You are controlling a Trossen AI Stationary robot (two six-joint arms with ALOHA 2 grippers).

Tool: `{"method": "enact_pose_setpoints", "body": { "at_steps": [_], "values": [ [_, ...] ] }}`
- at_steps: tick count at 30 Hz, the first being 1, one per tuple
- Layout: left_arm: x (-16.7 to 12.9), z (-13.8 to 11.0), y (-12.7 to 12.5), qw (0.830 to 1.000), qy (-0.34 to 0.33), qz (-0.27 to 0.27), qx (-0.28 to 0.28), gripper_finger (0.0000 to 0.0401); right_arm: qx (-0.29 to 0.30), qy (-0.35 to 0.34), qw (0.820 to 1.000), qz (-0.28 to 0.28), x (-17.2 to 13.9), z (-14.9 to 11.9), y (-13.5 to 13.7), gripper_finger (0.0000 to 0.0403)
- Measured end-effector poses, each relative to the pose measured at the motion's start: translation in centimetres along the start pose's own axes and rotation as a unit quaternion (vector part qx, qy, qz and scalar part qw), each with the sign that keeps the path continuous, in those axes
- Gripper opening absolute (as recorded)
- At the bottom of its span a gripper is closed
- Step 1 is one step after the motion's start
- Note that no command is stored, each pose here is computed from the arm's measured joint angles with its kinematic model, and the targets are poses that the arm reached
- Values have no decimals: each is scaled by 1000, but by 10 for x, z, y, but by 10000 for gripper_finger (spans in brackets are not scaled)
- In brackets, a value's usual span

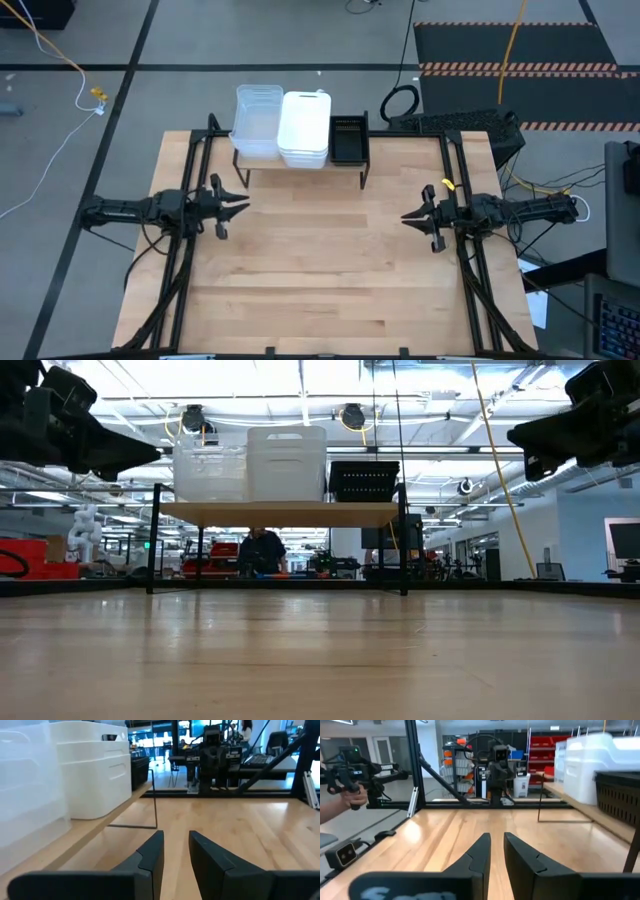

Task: Stack baskets on shelf by color
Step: Return to Home Position

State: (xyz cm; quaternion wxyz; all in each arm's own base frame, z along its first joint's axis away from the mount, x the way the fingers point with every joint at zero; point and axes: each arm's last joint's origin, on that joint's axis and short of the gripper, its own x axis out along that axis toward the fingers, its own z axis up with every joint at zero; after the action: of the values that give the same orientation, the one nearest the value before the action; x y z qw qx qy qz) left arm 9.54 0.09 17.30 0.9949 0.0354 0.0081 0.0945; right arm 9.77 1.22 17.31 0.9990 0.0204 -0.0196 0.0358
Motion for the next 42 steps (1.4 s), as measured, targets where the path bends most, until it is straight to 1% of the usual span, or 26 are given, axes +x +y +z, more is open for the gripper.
{"method": "enact_pose_setpoints", "body": {
  "at_steps": [4, 8, 10, 12, 14, 16, 20, 27, 31, 36, 38, 42],
  "values": [
    [1, -1, 0, 1000, 9, 2, 3, 92, -29, -6, 1000, -1, 0, 1, 0, 45],
    [4, -4, -1, 1000, 18, 0, 5, 92, -36, -2, 999, -1, 0, 0, 0, 45],
    [6, -7, -3, 1000, 12, -16, 6, 92, -37, -5, 999, -2, 0, 0, 0, 45],
    [7, -10, -5, 999, 18, -42, 19, 92, -35, -17, 999, -1, 0, 2, 0, 45],
    [8, -12, -7, 997, 29, -67, 29, 92, -33, 0, 999, -1, 1, -1, 0, 45],
    [9, -13, -8, 996, 34, -77, 32, 92, -26, 6, 1000, 0, 1, -2, 0, 45],
    [10, -14, -7, 997, 38, -68, 25, 92, -20, -8, 1000, -1, 1, 0, 0, 45],
    [10, -13, -7, 996, 31, -66, 55, 92, -20, -5, 1000, 0, 1, 0, 0, 45],
    [10, -13, -7, 996, 30, -66, 60, 92, -21, -5, 1000, -1, 1, 0, 0, 45],
    [10, -13, -7, 996, 30, -66, 60, 92, -98, -5, 995, -1, 1, 0, 0, 45],
    [10, -13, -7, 996, 30, -66, 60, 92, -106, -4, 994, -1, 1, 0, 0, 45],
    [10, -13, -7, 996, 30, -66, 60, 92, -102, -4, 995, -1, 1, 0, 0, 45]
  ]
}}
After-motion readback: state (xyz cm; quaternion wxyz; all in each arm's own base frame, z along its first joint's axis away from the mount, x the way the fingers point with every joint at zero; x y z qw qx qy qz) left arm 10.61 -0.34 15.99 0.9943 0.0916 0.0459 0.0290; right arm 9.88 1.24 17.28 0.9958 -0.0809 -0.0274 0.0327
